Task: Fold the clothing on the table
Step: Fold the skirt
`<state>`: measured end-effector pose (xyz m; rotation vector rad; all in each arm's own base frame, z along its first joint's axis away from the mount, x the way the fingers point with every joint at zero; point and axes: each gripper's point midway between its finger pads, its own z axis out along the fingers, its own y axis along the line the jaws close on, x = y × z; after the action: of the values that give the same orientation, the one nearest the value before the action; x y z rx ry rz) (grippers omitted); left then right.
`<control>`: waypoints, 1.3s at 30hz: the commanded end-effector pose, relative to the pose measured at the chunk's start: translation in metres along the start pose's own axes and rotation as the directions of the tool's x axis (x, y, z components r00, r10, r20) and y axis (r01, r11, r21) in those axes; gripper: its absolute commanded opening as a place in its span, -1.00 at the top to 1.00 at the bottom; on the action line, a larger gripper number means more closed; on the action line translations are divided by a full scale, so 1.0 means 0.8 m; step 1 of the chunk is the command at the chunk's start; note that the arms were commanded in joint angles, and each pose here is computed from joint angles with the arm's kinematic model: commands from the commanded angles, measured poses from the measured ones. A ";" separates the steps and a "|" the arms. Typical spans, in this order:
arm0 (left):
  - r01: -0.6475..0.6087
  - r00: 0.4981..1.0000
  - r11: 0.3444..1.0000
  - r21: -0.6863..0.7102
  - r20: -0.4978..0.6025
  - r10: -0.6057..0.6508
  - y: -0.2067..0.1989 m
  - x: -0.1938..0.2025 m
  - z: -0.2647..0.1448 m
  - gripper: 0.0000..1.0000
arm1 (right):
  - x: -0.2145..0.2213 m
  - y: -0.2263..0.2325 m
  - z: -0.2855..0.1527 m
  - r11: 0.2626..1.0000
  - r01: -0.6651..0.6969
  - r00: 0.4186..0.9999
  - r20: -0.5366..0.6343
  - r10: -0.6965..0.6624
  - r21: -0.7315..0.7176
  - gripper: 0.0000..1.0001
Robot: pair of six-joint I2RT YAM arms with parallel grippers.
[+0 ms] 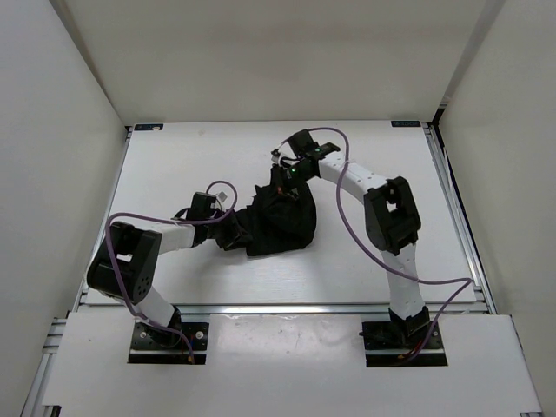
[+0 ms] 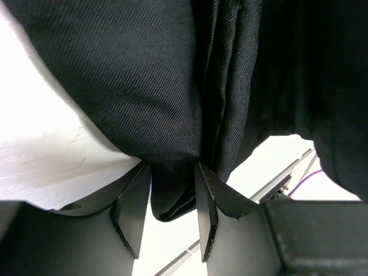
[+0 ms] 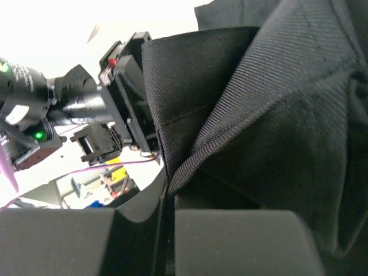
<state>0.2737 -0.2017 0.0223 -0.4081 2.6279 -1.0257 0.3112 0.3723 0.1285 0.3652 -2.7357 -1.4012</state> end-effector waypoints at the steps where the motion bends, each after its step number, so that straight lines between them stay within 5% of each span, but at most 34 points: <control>1: 0.004 1.000 1.000 -0.009 0.019 -0.004 0.012 -0.001 -0.009 0.04 | 0.000 0.018 0.020 0.997 -0.023 0.998 -0.063 0.019 -0.067 0.98; 4: 0.011 1.000 1.000 -0.014 0.024 -0.011 0.020 -0.001 -0.013 0.04 | -0.006 0.026 0.031 0.992 -0.032 0.995 -0.100 0.019 -0.123 0.93; 5: 0.017 0.999 1.000 -0.020 0.029 -0.017 0.024 -0.001 -0.014 0.05 | -0.005 0.038 0.032 0.984 -0.034 0.993 -0.117 0.014 -0.174 0.78; 8: 0.015 0.998 1.000 -0.007 0.066 -0.015 0.023 -0.015 -0.024 0.04 | -0.002 0.069 0.021 0.953 -0.001 0.993 -0.115 -0.035 -0.304 -0.22; 10: 0.038 0.993 0.999 -0.003 0.116 -0.037 0.029 -0.035 -0.038 0.03 | -0.006 0.099 -0.011 0.925 0.073 0.995 -0.041 -0.096 -0.373 -0.29; 15: 0.078 0.971 0.997 -0.007 0.226 -0.074 0.040 -0.081 -0.076 0.04 | -0.002 0.119 -0.078 0.881 0.123 0.992 0.081 -0.096 -0.457 -0.10; 19: 0.124 0.944 0.988 0.087 0.296 -0.145 0.034 -0.111 -0.107 0.04 | 0.011 0.082 -0.113 0.909 0.088 0.989 0.147 -0.030 -0.406 0.25; 24: 0.024 0.965 0.928 0.372 0.234 -0.118 -0.064 -0.112 -0.127 0.31 | 0.032 0.016 -0.124 0.948 -0.027 0.978 0.190 0.092 -0.317 0.60; 27: -0.013 0.989 0.860 0.511 0.132 -0.063 -0.137 -0.081 -0.122 0.71 | 0.039 -0.021 -0.108 0.960 -0.102 0.976 0.158 0.147 -0.260 0.97; 33: -0.020 0.997 0.843 0.538 0.078 -0.026 -0.187 -0.062 -0.081 0.91 | 0.021 -0.051 -0.053 0.973 -0.143 0.986 0.060 0.156 -0.182 1.00; 39: 0.055 0.997 0.943 0.328 0.030 -0.068 -0.109 -0.039 -0.018 1.00 | 0.020 -0.060 -0.025 0.973 -0.168 0.986 -0.003 0.169 -0.159 1.00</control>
<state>0.3134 -0.2548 0.1315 -0.3563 2.2737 -1.5613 0.3064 0.3230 0.0864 0.0489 -2.5576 -1.5485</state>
